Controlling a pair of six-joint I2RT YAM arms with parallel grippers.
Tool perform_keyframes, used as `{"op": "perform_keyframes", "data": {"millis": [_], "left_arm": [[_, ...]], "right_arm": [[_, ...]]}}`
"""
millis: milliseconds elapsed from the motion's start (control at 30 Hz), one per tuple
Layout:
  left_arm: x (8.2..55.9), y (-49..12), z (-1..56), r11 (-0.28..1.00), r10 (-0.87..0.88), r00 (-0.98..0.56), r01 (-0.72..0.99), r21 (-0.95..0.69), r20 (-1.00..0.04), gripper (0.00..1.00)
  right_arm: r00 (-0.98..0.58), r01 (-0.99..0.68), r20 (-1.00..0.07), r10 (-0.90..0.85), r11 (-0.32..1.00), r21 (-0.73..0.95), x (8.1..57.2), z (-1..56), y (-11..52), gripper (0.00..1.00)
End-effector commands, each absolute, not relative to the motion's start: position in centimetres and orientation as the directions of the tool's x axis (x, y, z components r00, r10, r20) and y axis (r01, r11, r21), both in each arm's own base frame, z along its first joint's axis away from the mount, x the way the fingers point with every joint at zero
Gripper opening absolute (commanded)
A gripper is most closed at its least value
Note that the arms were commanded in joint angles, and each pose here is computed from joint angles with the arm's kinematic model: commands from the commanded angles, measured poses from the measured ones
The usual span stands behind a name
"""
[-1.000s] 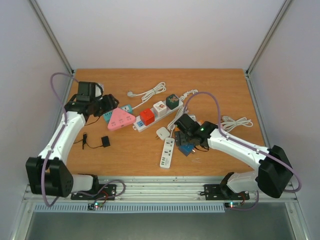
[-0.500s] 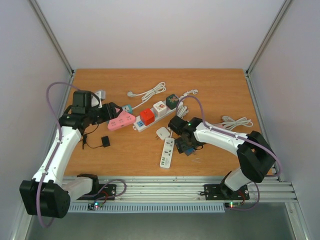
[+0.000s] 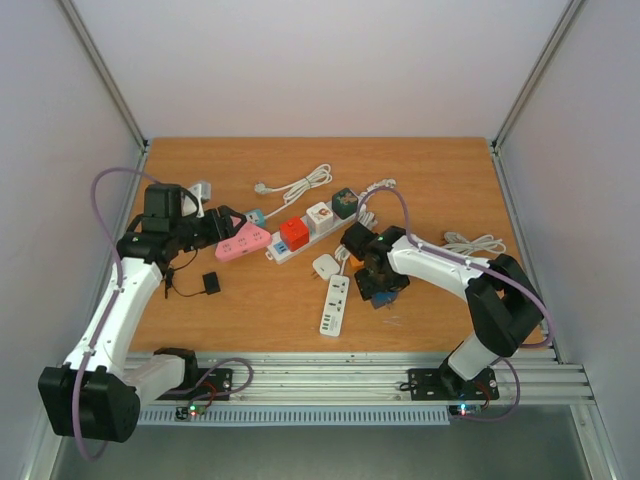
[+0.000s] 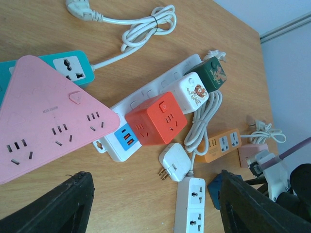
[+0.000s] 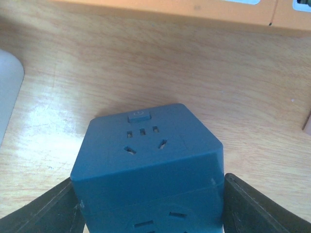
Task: Insert the plug
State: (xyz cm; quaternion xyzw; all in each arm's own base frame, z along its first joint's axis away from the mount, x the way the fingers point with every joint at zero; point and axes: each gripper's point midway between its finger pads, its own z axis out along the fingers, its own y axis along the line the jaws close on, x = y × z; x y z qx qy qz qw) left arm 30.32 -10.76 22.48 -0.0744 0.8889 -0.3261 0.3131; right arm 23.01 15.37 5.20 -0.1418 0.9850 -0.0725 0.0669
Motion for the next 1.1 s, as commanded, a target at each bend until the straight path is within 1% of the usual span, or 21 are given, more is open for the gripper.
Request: {"op": "perform_keyframes", "data": {"millis": [0, 67, 133, 167, 300, 367, 467, 533, 667, 700, 867, 933, 967, 1000, 1067], "left_arm": [[30.5, -11.1, 23.8, 0.768, -0.325, -0.774, 0.12, -0.629, -0.544, 0.71], [30.5, -11.1, 23.8, 0.771, -0.319, -0.779, 0.118, -0.626, -0.54, 0.72], [30.4, -11.2, 24.0, 0.765, -0.322, -0.785, 0.113, -0.633, -0.529, 0.72], [30.4, -11.2, 24.0, 0.764, -0.328, -0.787, 0.104, -0.637, -0.522, 0.72], [30.1, -11.1, 24.5, 0.748, -0.373, -0.779, 0.068, -0.66, -0.504, 0.77], [29.7, -11.3, 25.0, 0.743, -0.395, -0.765, 0.059, -0.667, -0.508, 0.79], [29.1, -12.3, 26.2, 0.728, -0.402, -0.75, 0.086, -0.68, -0.526, 0.81], [28.9, -13.4, 27.0, 0.701, -0.411, -0.746, 0.109, -0.705, -0.524, 0.81], [28.4, -16.2, 27.4, 0.642, -0.421, -0.753, 0.146, -0.753, -0.505, 0.81], [28.3, -17.0, 27.4, 0.629, -0.426, -0.755, 0.148, -0.763, -0.498, 0.81], [27.6, -21.0, 28.1, 0.572, -0.398, -0.75, 0.248, -0.782, -0.528, 0.82], [27.3, -22.9, 29.2, 0.512, -0.387, -0.743, 0.32, -0.797, -0.546, 0.88], [27.0, -23.7, 29.7, 0.481, -0.376, -0.743, 0.355, -0.802, -0.554, 0.95], [26.6, -24.6, 30.2, 0.449, -0.36, -0.746, 0.388, -0.805, -0.56, 0.99], [26.0, -25.8, 31.3, 0.405, -0.336, -0.738, 0.447, -0.797, -0.585, 0.99]], "right_arm": [[-0.957, -0.252, -0.116, -0.267, 0.96, -0.124, 23.4, 4.4, 15.6, 0.72], [-0.958, -0.248, -0.118, -0.26, 0.963, -0.108, 23.4, 4.3, 15.8, 0.69], [-0.961, -0.233, -0.13, -0.245, 0.967, -0.101, 23.5, 4.5, 15.9, 0.61], [-0.96, -0.218, -0.154, -0.232, 0.97, -0.107, 23.8, 4.8, 15.8, 0.59], [-0.934, -0.159, -0.31, -0.178, 0.984, -0.084, 25.3, 7.6, 15.7, 0.54], [-0.905, -0.141, -0.395, -0.158, 0.987, -0.071, 26.1, 9.6, 15.5, 0.54], [-0.865, -0.107, -0.489, -0.115, 0.993, -0.044, 26.8, 12.3, 15.2, 0.53], [-0.838, -0.087, -0.542, -0.066, 0.996, 0.012, 27.2, 14.0, 15.6, 0.53], [-0.781, -0.117, -0.624, 0.021, 0.977, 0.179, 27.8, 18.1, 17.7, 0.53], [-0.77, -0.132, -0.637, 0.045, 0.965, 0.227, 27.8, 19.2, 18.3, 0.53], [-0.711, -0.257, -0.688, 0.141, 0.86, 0.442, 27.5, 25.8, 21.6, 0.52], [-0.693, -0.307, -0.7, 0.174, 0.807, 0.504, 27.2, 28.5, 22.7, 0.52], [-0.68, -0.331, -0.708, 0.193, 0.78, 0.531, 27.0, 29.9, 23.1, 0.52], [-0.668, -0.351, -0.712, 0.216, 0.753, 0.557, 26.9, 31.3, 23.4, 0.53], [-0.647, -0.384, -0.717, 0.259, 0.702, 0.6, 26.7, 33.7, 23.9, 0.53]]}}
